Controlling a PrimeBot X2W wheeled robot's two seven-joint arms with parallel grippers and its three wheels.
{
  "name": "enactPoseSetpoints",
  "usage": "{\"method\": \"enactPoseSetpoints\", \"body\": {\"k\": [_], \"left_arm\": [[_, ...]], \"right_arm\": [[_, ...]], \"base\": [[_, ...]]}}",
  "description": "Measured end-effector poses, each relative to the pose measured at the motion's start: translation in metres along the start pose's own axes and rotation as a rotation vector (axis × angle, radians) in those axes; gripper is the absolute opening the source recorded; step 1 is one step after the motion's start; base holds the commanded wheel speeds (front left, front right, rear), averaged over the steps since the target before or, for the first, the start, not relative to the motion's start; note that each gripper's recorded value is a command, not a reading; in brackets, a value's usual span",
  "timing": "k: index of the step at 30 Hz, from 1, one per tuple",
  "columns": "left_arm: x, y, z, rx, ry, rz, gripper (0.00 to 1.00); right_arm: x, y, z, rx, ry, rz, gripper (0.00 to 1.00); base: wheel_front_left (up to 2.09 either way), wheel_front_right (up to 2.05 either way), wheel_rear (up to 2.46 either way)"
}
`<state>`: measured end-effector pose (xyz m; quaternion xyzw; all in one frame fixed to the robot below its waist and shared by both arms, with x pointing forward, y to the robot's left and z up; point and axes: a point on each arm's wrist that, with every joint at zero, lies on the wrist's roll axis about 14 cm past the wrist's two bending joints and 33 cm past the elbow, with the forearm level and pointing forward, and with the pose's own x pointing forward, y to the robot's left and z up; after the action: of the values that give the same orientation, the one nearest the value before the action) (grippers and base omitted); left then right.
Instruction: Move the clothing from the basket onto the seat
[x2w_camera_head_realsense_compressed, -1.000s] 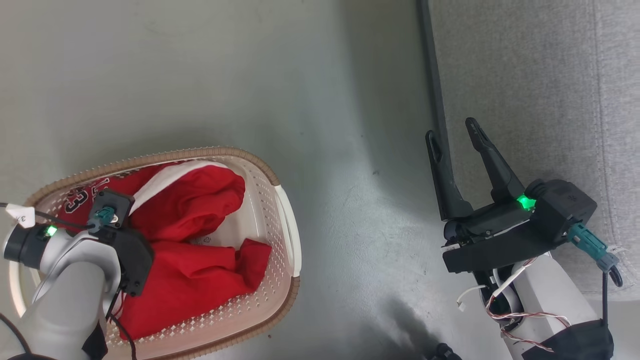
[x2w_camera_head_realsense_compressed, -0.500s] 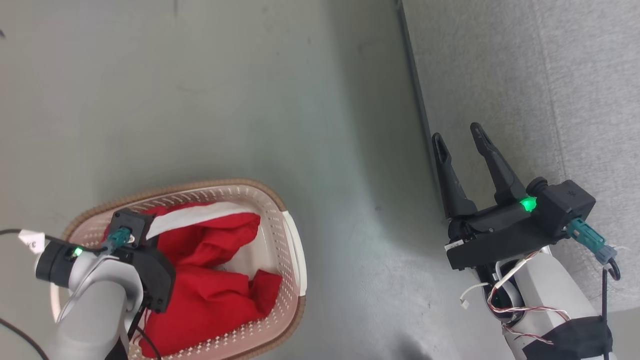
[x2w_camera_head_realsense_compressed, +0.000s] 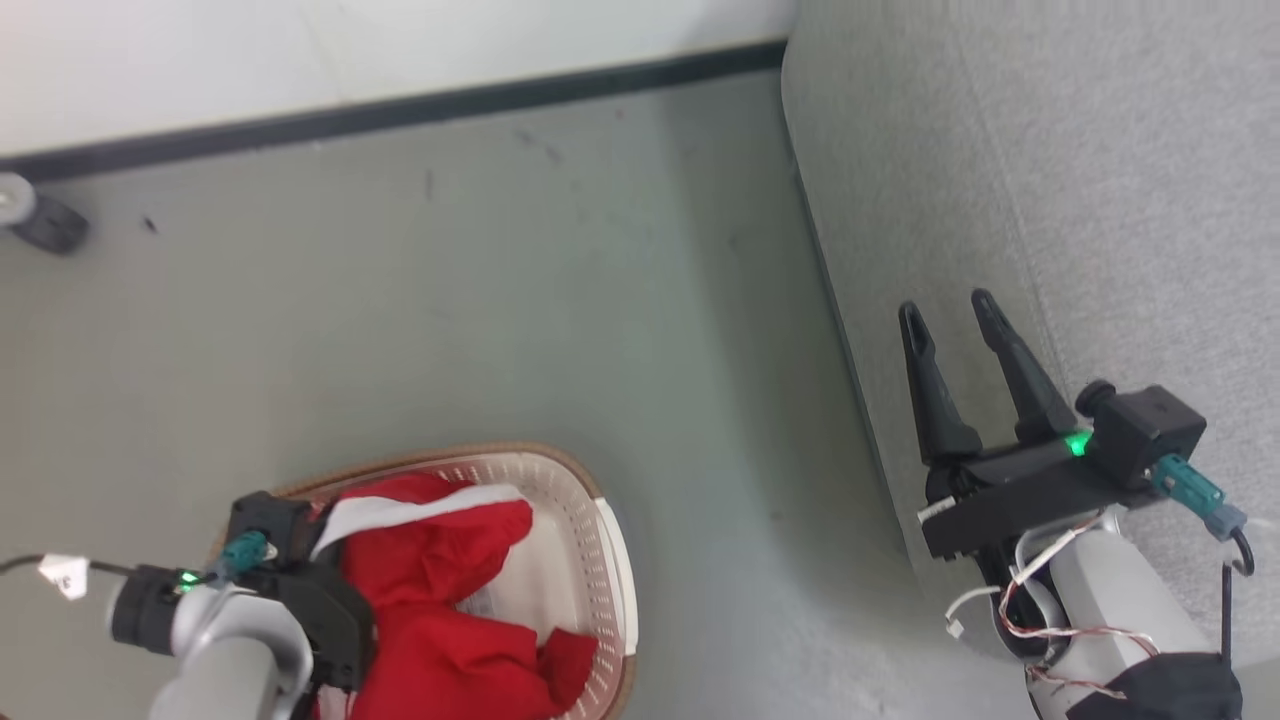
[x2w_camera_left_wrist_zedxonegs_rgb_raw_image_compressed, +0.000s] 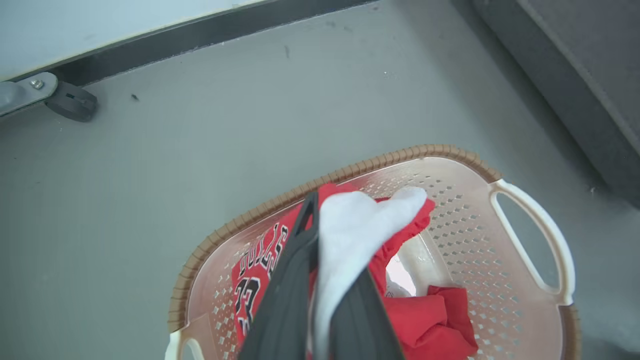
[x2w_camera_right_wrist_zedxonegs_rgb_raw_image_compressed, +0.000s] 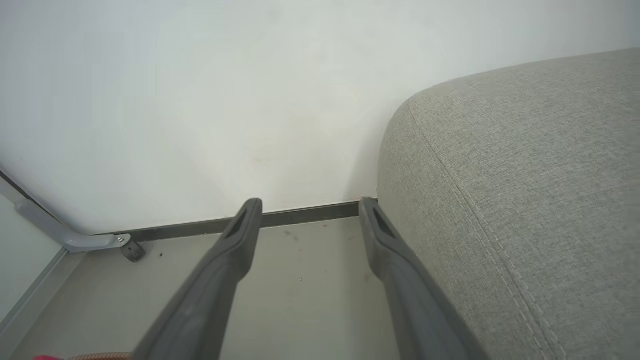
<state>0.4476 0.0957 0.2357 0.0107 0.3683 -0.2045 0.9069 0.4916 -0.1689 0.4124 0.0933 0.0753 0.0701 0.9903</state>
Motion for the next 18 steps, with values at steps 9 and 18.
{"method": "enactPoseSetpoints", "body": {"k": [9, 18], "left_arm": [[-0.04, -0.021, 0.032, -0.09, -0.142, -0.004, 0.0], [-0.082, -0.026, 0.073, -0.148, -0.319, 0.003, 0.0]], "right_arm": [[-0.025, 0.007, 0.02, 0.008, -0.026, 0.011, 1.0], [-0.046, 0.027, 0.042, 0.025, -0.072, 0.059, 1.0]], "base": [[0.0, 0.0, 0.0], [0.0, 0.0, 0.0]]}}
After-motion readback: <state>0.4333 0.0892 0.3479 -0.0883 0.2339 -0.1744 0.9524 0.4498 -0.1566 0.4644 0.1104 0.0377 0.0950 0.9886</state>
